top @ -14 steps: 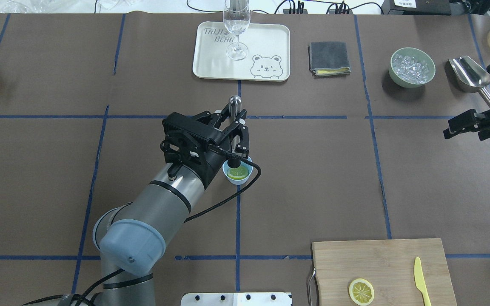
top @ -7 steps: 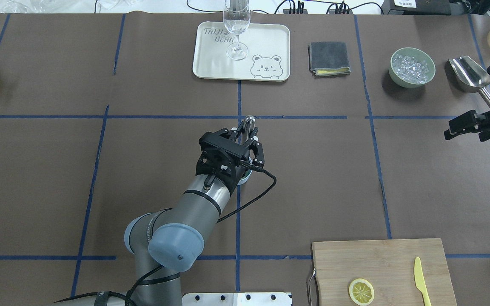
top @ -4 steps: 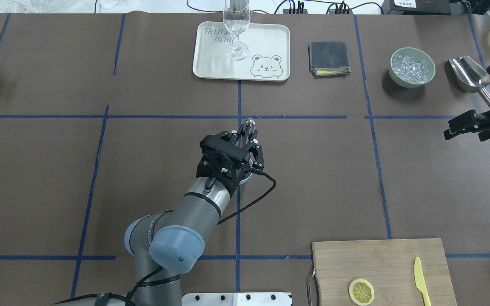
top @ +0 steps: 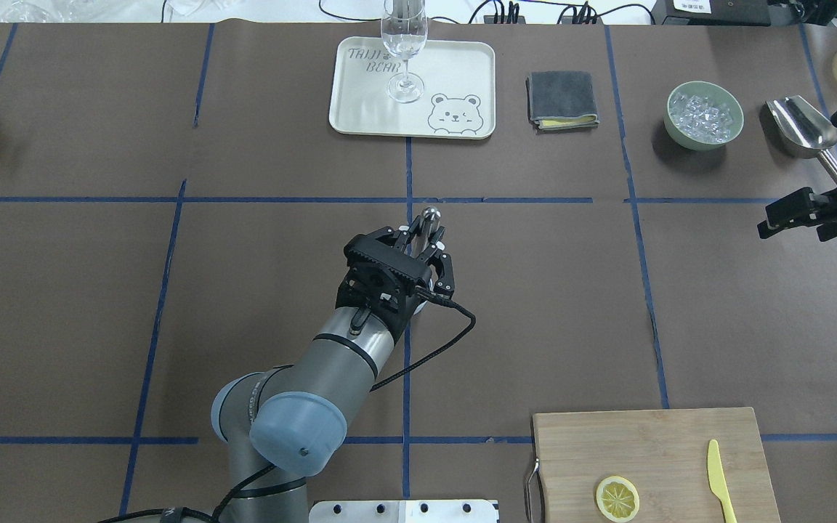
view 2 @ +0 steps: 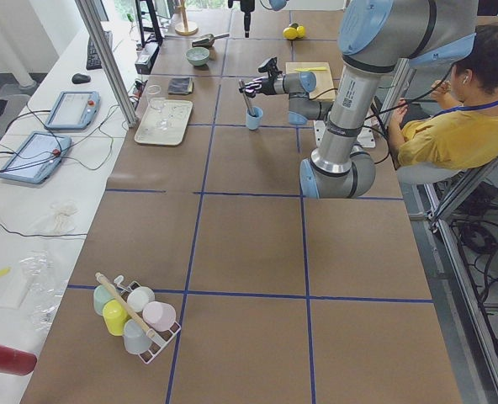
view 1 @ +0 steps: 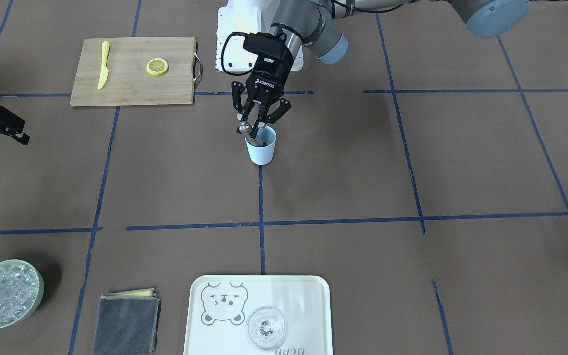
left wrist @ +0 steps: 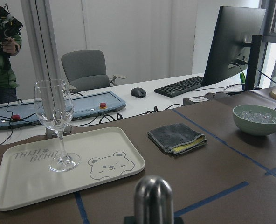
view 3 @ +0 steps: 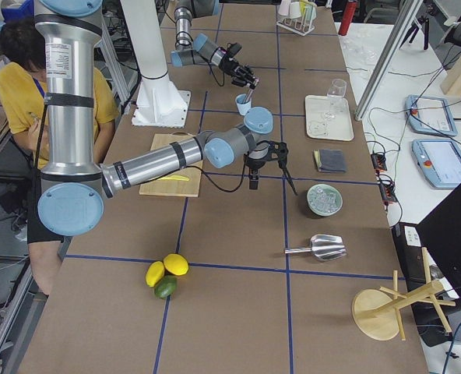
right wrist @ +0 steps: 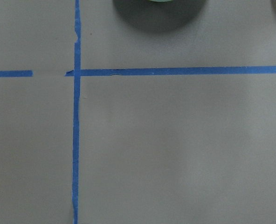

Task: Squeeze lemon into cup
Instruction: 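Press the muddler down into the cup onto the lemon slice with the left gripper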

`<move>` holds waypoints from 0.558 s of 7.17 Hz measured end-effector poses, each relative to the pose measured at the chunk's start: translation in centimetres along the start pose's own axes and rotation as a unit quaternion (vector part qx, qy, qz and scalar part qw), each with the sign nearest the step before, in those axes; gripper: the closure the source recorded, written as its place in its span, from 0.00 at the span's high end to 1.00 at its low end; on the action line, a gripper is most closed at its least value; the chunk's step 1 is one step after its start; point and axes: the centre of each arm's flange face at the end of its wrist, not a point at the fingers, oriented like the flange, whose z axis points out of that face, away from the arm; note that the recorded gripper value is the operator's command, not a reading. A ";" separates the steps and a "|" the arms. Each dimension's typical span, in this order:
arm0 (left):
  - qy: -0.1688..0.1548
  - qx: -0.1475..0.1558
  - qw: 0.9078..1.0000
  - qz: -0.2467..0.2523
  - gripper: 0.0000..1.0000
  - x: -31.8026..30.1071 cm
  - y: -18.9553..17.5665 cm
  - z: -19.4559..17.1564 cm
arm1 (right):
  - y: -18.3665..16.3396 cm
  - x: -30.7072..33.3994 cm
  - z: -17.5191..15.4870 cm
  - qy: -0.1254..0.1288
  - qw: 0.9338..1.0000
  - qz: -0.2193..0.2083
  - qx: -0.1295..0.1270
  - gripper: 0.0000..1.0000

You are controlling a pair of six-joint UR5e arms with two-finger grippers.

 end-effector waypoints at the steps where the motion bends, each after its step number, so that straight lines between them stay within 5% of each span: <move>1: 0.009 0.016 1.000 0.015 0.00 0.0 -2.6 -1.0 | 0.0 0.0 0.0 0.000 1.000 0.001 0.000 1.00; 4: 0.027 0.052 0.998 0.024 0.00 -4.7 -10.8 -1.0 | 0.0 -0.1 -0.1 -0.001 1.000 0.002 0.000 1.00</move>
